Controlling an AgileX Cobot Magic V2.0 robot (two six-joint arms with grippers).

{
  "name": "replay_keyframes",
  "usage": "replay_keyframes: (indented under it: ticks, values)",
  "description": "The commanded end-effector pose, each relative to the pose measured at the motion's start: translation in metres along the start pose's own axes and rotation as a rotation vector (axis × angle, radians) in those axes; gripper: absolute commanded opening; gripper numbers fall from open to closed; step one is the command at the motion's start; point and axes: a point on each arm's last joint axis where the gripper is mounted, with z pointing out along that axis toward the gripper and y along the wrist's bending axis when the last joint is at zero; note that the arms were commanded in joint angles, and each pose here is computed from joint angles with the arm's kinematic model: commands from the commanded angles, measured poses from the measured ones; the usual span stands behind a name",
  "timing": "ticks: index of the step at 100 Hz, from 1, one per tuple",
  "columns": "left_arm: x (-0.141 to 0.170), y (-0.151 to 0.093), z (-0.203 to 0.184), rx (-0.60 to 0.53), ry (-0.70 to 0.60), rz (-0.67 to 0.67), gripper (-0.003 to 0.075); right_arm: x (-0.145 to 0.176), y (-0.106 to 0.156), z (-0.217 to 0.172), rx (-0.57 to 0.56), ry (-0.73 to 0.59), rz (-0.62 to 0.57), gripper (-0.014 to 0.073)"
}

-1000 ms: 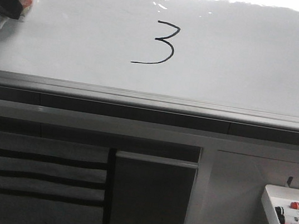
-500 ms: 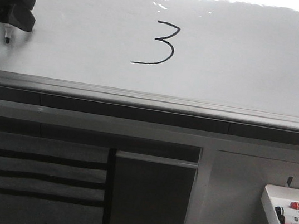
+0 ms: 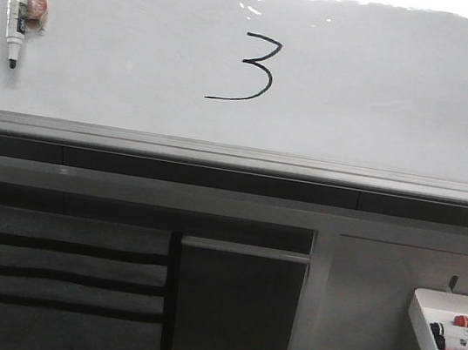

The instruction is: Write number 3 on whiteboard

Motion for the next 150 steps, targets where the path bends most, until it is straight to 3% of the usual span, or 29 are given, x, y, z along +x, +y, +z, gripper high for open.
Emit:
replay_keyframes:
  ticks: [1,22,34,51,64,108,119,138,150]
  values:
    - [-0.005,0.001,-0.036,-0.039,-0.083,-0.024,0.0351,-0.012,-0.002,-0.009,0.021,-0.151,0.048,0.0307]
    - [0.021,-0.004,-0.092,-0.118,-0.279,-0.071,0.0113,0.011,-0.002,-0.015,0.028,-0.304,0.049,0.0016]
    - [0.043,-0.009,-0.103,-0.139,-0.404,-0.068,-0.002,0.026,-0.002,-0.02,0.034,-0.439,0.047,-0.0069]
    - [0.064,-0.014,-0.102,-0.169,-0.635,-0.072,-0.002,0.044,-0.003,-0.021,0.057,-0.664,0.03,-0.0069]
    - [0.071,-0.014,-0.096,-0.188,-0.777,-0.084,-0.002,0.057,-0.003,-0.01,0.058,-0.646,0.032,-0.0069]
    - [0.095,-0.017,-0.071,-0.176,-0.686,-0.092,-0.002,0.068,-0.004,0.002,0.057,-0.582,0.034,-0.0069]
    - [0.106,-0.017,-0.075,-0.242,-0.722,-0.012,-0.002,0.068,-0.004,0.002,0.057,-0.582,0.034,-0.0069]
    - [0.146,-0.015,-0.071,-0.338,-0.785,-0.213,-0.002,0.068,-0.004,0.002,0.057,-0.582,0.034,-0.0069]
    - [0.162,-0.017,-0.069,-0.376,-0.838,-0.22,-0.002,0.068,-0.004,0.002,0.057,-0.582,0.034,-0.0069]
